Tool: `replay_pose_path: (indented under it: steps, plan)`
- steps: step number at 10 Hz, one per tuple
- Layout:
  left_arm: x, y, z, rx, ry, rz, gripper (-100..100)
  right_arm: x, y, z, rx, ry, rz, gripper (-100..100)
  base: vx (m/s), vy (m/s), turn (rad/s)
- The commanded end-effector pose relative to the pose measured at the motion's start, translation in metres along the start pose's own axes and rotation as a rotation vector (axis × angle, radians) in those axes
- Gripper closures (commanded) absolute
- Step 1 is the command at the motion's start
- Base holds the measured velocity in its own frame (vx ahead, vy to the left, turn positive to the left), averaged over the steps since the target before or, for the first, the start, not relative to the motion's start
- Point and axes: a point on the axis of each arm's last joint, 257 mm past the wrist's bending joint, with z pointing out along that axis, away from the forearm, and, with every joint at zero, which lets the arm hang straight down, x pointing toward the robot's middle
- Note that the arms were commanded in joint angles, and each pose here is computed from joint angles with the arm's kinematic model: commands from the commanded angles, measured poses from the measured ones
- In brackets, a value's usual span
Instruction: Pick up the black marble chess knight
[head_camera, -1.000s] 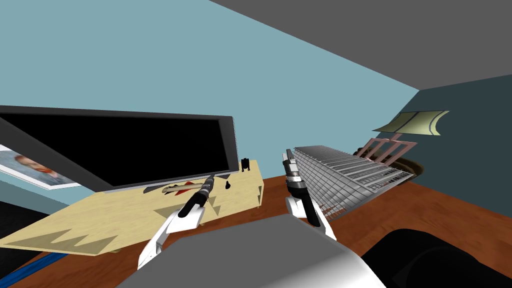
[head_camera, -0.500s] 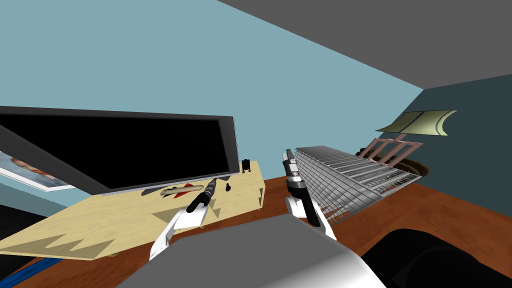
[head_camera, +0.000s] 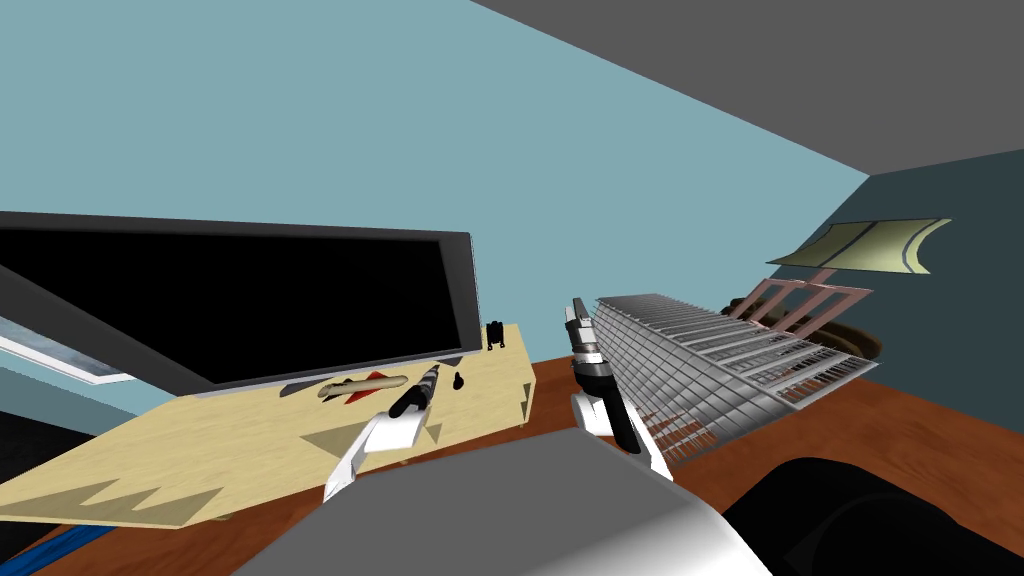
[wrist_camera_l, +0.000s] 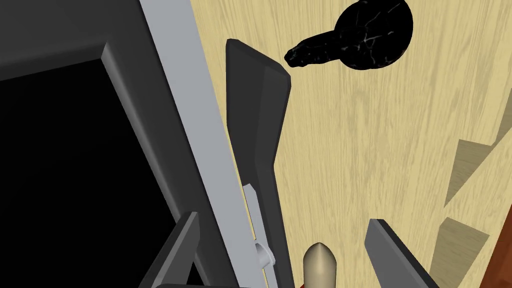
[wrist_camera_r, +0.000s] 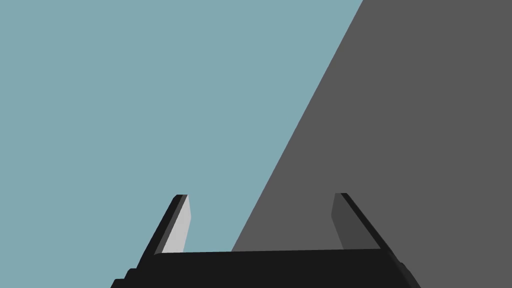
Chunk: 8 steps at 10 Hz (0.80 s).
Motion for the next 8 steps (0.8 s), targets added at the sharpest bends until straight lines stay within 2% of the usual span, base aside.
replay_pose_path:
  steps: [1,4,7,8]
  plan:
    - [0.013,0.014,0.003,-0.047,0.016,-0.006,-100,0.0,0.0,0.0,0.0,0.0,0.0,0,0.058,0.026,0.016]
    - [0.046,0.03,0.005,-0.109,0.056,-0.038,-100,0.0,0.0,0.0,0.0,0.0,0.0,0,0.06,0.029,0.019]
    - [0.088,0.035,0.003,-0.146,0.11,-0.094,-100,0.0,0.0,0.0,0.0,0.0,0.0,0,0.031,0.012,0.01]
    - [0.09,0.034,0.003,-0.145,0.112,-0.096,-100,0.0,0.0,0.0,0.0,0.0,0.0,0,0.012,0.005,0.0]
